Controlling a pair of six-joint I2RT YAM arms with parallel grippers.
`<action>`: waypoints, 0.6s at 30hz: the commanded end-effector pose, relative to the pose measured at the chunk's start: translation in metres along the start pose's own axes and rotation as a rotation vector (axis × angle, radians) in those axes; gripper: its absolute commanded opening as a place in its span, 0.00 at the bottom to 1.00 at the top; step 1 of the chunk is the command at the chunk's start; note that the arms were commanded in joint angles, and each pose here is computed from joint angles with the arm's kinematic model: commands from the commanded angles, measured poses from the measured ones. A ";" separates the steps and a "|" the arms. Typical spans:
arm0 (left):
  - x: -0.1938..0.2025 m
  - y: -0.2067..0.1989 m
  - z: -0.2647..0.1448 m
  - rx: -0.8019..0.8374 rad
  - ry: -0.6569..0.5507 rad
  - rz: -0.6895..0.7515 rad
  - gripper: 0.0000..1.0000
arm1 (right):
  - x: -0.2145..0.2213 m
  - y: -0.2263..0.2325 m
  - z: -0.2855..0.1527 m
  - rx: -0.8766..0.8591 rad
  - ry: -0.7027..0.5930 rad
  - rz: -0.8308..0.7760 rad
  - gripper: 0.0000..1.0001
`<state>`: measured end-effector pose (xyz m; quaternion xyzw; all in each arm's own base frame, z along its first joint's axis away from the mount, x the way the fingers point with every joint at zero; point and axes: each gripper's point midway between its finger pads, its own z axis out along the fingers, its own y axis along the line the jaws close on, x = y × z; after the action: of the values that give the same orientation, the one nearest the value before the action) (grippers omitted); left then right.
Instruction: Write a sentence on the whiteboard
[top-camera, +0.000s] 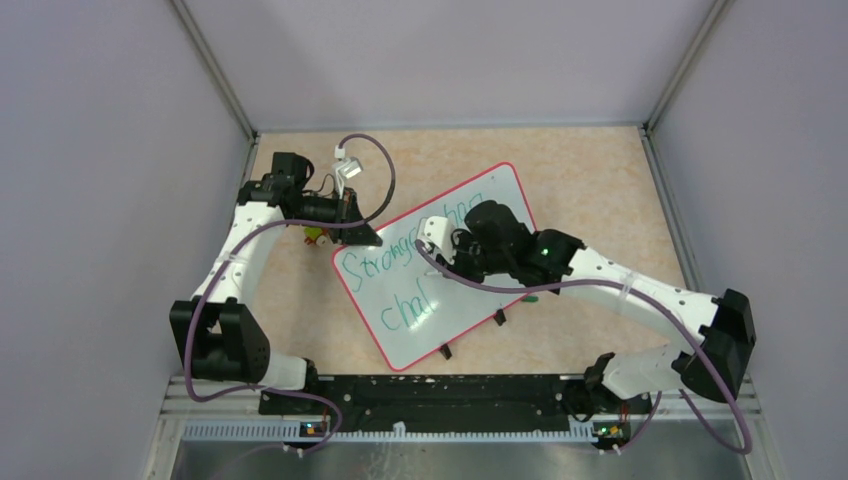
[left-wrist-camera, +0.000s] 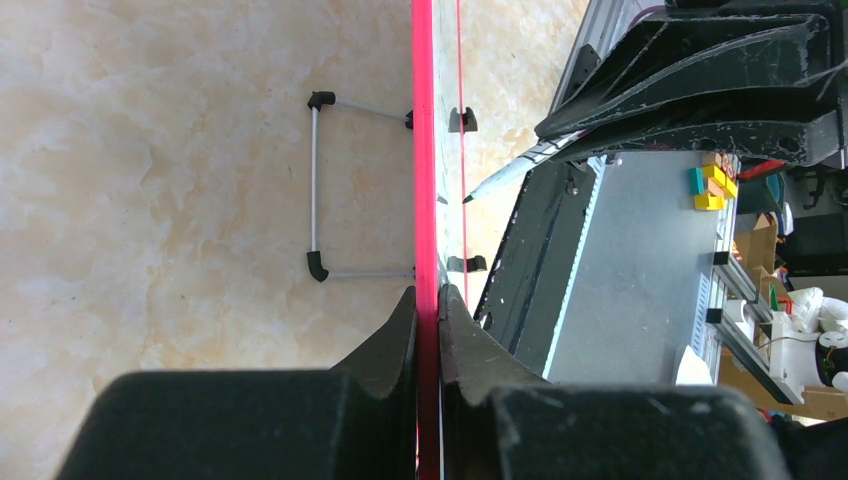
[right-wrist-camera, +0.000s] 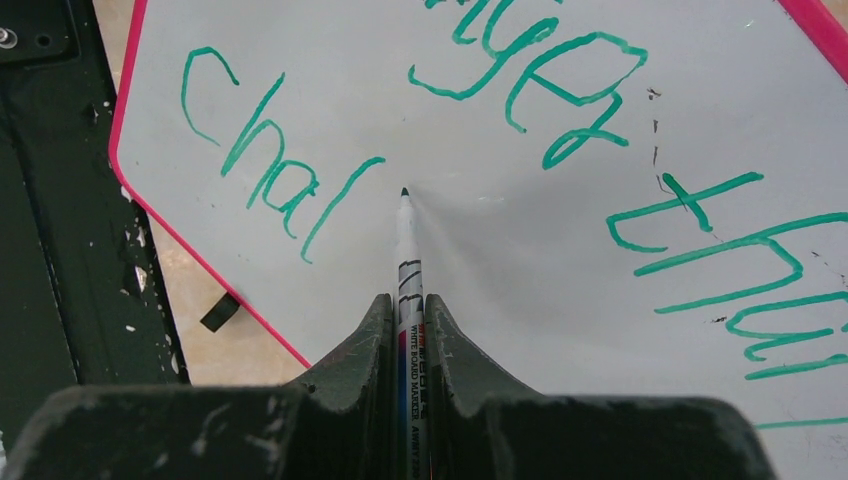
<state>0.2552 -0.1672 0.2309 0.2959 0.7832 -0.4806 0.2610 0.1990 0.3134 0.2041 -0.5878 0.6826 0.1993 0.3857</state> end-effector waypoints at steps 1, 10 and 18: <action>-0.016 -0.003 -0.004 -0.024 -0.030 0.159 0.00 | -0.010 -0.013 0.001 0.043 -0.033 -0.014 0.00; -0.016 -0.002 -0.003 -0.023 -0.028 0.153 0.00 | 0.014 0.004 0.003 -0.022 0.018 0.002 0.00; -0.015 -0.002 -0.003 -0.026 -0.029 0.157 0.00 | 0.037 0.026 0.005 -0.103 0.065 -0.001 0.00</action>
<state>0.2555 -0.1670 0.2305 0.2959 0.7839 -0.4792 0.2611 0.1847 0.3050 0.1726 -0.6036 0.6898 0.2065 0.3424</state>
